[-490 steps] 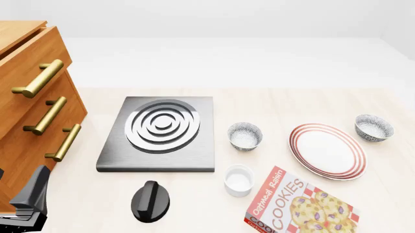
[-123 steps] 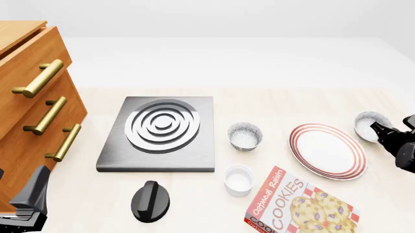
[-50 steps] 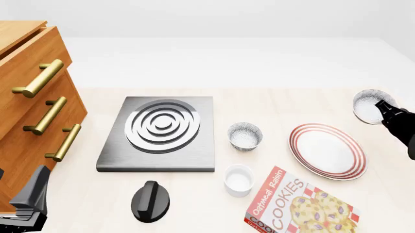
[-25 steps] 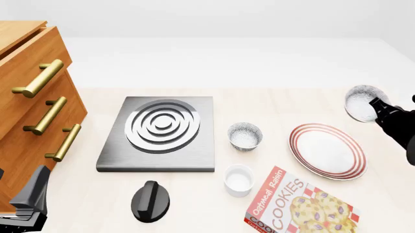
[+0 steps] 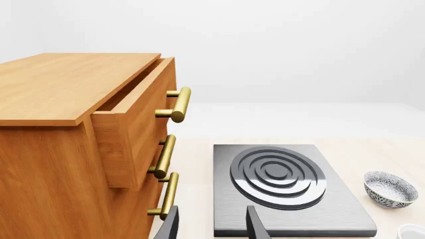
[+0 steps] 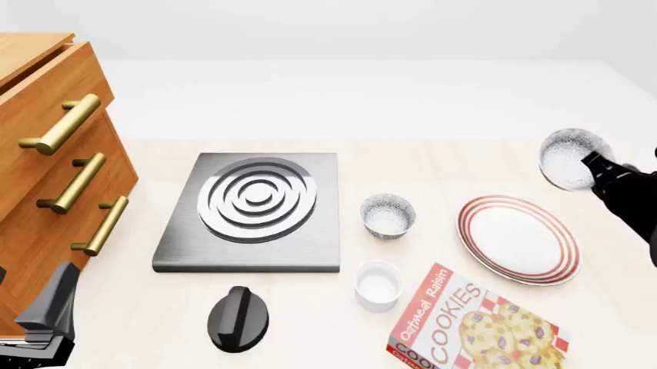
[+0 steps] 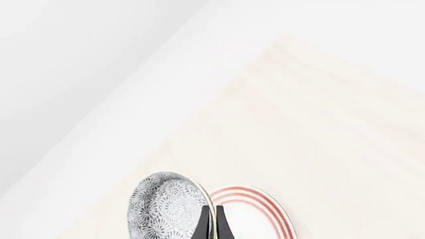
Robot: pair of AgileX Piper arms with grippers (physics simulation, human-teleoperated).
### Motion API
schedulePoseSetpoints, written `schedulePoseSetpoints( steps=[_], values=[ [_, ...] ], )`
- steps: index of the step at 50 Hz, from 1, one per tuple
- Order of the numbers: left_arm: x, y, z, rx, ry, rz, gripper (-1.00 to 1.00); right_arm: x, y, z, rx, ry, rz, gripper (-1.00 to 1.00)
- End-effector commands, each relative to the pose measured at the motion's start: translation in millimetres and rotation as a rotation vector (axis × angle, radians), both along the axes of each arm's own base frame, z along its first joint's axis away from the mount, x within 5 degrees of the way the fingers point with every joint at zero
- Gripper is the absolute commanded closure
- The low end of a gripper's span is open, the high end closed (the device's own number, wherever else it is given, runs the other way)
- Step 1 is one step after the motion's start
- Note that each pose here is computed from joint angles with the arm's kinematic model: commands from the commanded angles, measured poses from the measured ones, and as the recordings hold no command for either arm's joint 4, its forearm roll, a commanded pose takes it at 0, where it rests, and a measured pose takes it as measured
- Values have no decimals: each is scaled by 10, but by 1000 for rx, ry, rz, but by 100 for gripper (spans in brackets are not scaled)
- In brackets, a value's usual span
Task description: Pick the akita bowl next to the plate and place it on the plate.
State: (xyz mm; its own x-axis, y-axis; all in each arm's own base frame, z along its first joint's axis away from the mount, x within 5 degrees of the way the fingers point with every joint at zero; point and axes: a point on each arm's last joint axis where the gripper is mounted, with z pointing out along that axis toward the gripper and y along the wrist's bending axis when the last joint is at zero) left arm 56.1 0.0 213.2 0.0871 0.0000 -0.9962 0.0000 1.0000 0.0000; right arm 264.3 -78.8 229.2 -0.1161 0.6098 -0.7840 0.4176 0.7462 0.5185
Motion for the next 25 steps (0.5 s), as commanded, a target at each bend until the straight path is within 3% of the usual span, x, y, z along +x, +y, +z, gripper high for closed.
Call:
schedulePoseSetpoints(
  steps=[1,25],
  values=[
    [0,0,0,0,0,0,-100,-114,104,54,3,-17,21,100],
    [0,0,0,0,0,0,-100,-255,171,-135,5,8,35,100]
  ],
)
